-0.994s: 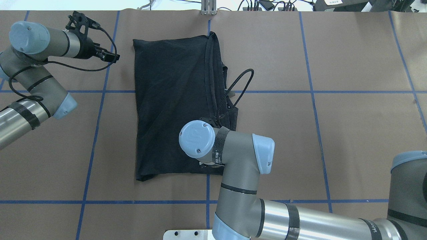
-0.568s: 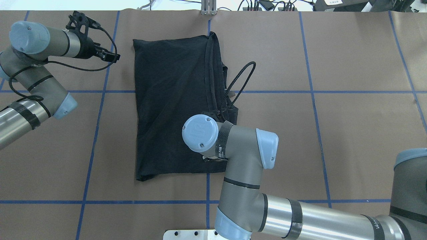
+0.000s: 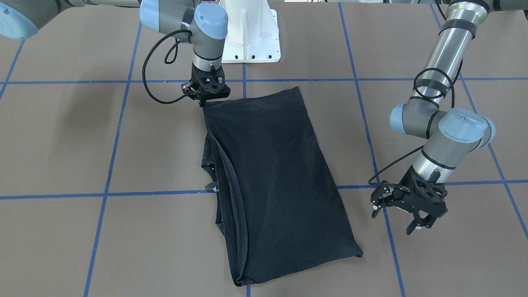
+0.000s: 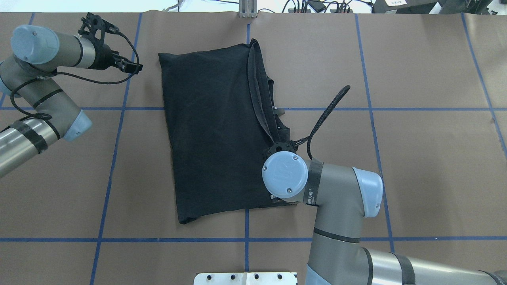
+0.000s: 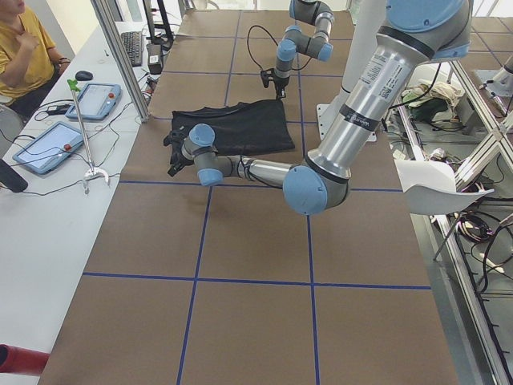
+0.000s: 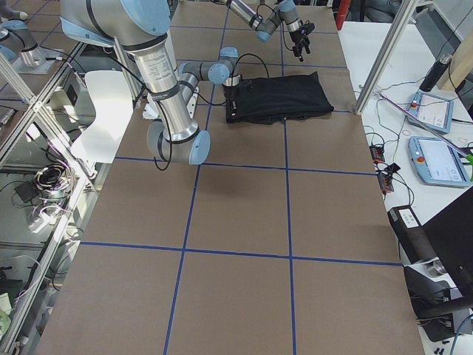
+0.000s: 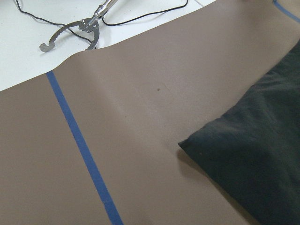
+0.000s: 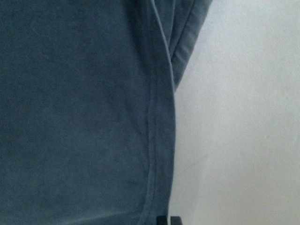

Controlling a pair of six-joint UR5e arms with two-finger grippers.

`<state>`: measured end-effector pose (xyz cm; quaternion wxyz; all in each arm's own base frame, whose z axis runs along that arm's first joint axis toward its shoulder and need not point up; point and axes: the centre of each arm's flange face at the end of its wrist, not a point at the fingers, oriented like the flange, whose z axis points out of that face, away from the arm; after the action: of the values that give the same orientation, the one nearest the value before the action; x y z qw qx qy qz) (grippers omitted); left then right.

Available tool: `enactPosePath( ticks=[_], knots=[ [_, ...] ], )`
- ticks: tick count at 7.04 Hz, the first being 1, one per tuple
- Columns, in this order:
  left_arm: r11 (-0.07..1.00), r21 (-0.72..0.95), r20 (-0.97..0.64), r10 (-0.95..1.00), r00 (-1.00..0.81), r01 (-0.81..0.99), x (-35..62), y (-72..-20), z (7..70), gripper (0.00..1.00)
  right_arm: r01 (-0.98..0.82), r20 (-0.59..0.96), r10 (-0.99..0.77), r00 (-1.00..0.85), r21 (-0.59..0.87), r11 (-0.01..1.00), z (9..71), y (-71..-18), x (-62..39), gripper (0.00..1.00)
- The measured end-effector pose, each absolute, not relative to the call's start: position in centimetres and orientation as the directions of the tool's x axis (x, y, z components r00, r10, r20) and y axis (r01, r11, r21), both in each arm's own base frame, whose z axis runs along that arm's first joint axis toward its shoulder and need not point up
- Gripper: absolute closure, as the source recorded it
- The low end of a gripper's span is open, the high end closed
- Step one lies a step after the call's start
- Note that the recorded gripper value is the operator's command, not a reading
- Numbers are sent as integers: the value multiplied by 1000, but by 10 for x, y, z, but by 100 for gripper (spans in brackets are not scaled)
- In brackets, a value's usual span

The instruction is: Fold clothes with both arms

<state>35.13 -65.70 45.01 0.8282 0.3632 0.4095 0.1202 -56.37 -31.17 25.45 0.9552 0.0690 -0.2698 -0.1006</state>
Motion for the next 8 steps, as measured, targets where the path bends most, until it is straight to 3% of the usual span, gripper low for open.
enactPosePath(
  ticks=[3, 8],
  knots=[
    [710, 697, -594, 494, 635, 101, 352, -657, 450, 0, 42, 555, -138, 821, 182, 982, 229, -327, -551, 0],
    [710, 696, -596, 494, 633, 101, 352, -656, 450, 0, -84, 559, -63, 827, 233, 969, 190, -489, -605, 0]
  ],
)
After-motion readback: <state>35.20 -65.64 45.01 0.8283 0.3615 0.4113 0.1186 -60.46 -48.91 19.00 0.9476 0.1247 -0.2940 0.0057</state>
